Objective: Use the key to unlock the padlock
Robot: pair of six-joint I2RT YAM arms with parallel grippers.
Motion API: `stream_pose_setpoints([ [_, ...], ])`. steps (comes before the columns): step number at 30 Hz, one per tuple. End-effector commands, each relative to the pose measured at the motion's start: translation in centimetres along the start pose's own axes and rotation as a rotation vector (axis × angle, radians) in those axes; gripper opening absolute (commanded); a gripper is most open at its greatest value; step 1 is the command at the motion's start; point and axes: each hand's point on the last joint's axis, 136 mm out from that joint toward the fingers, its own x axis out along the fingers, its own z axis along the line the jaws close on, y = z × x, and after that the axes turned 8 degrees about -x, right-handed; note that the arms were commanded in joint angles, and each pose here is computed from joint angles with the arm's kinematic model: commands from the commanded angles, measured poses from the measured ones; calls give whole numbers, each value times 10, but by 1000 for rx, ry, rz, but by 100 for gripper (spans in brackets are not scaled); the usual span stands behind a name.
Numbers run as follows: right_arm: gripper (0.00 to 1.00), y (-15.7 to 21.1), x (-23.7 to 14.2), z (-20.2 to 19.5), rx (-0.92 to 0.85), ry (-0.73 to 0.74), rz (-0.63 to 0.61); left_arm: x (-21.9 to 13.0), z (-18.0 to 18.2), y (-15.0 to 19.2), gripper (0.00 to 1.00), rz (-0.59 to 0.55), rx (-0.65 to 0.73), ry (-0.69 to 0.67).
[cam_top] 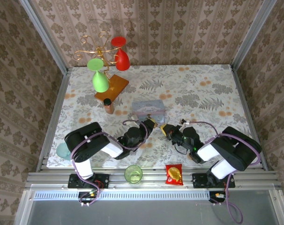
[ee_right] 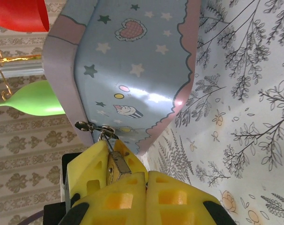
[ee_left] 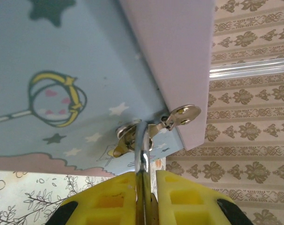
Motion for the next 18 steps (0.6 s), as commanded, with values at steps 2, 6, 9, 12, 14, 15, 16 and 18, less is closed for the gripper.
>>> stream_pose_setpoints([
  [2,0,16,3,43,-13,-133,45,3,-22,42,0,143,4,81],
  [6,0,26,11,44,-17,-134,76,6,-19,45,0,154,-3,75],
  [9,0,32,17,40,-14,-125,93,5,-19,43,0,146,1,73],
  [12,0,35,16,44,-35,-132,93,4,-17,42,0,145,10,68],
  [14,0,33,13,42,-41,-129,76,4,-15,42,0,148,19,65],
  [15,0,32,12,41,-43,-124,71,4,-15,42,0,150,13,63],
  [16,0,31,12,40,-45,-123,69,5,-14,44,0,155,13,61],
  [18,0,34,15,43,-52,-130,82,6,-13,46,0,160,16,60],
])
